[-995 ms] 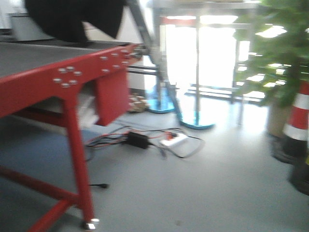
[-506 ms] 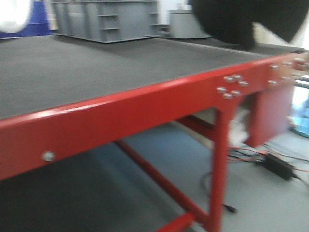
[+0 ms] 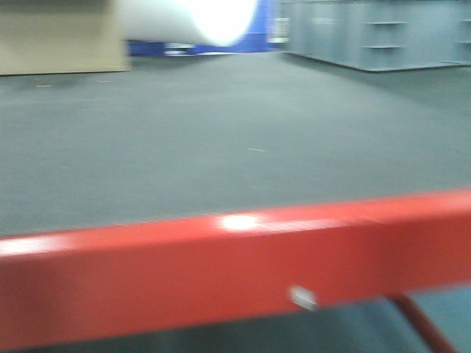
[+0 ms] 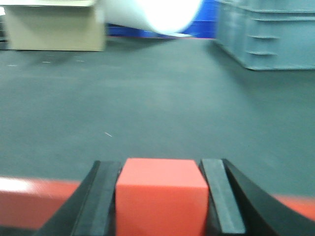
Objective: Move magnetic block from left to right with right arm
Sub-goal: 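Turn the base to face the second grey table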
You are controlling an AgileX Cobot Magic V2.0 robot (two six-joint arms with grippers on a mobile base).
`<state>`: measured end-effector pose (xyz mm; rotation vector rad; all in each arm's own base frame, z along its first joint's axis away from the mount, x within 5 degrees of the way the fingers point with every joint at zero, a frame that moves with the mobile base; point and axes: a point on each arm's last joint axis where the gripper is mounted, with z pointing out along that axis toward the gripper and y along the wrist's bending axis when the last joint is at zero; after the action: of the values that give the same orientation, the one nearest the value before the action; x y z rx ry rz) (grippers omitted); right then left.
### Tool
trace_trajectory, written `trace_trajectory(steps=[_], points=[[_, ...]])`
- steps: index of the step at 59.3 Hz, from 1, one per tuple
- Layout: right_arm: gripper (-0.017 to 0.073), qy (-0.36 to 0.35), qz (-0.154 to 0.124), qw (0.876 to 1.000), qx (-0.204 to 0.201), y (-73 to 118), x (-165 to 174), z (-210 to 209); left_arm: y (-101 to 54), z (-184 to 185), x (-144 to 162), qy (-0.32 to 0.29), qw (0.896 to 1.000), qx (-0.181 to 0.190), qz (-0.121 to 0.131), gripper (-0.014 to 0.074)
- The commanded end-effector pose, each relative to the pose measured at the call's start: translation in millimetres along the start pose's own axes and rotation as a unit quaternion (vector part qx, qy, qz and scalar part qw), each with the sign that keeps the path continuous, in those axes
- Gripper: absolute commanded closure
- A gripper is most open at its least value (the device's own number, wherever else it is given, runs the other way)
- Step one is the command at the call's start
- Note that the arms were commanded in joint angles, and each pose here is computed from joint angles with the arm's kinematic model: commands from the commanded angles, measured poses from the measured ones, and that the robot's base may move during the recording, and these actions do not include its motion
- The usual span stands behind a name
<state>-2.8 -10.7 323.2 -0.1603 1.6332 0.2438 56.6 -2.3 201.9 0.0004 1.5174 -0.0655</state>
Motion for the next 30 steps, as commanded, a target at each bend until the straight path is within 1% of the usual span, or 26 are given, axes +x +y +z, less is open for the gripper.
trace_trajectory(steps=[1,30], points=[[0.0343,-0.049,-0.008,0.999,-0.003,1.3,-15.5,-1.0,-0.5,-0.9,-5.4,-0.045,0.999,0.004,-0.004,0.071],[0.0343,-0.049,-0.008,0.999,-0.005,1.3,-15.5,-1.0,-0.3,-0.9,-5.4,-0.045,0.999,0.002,-0.003,0.071]])
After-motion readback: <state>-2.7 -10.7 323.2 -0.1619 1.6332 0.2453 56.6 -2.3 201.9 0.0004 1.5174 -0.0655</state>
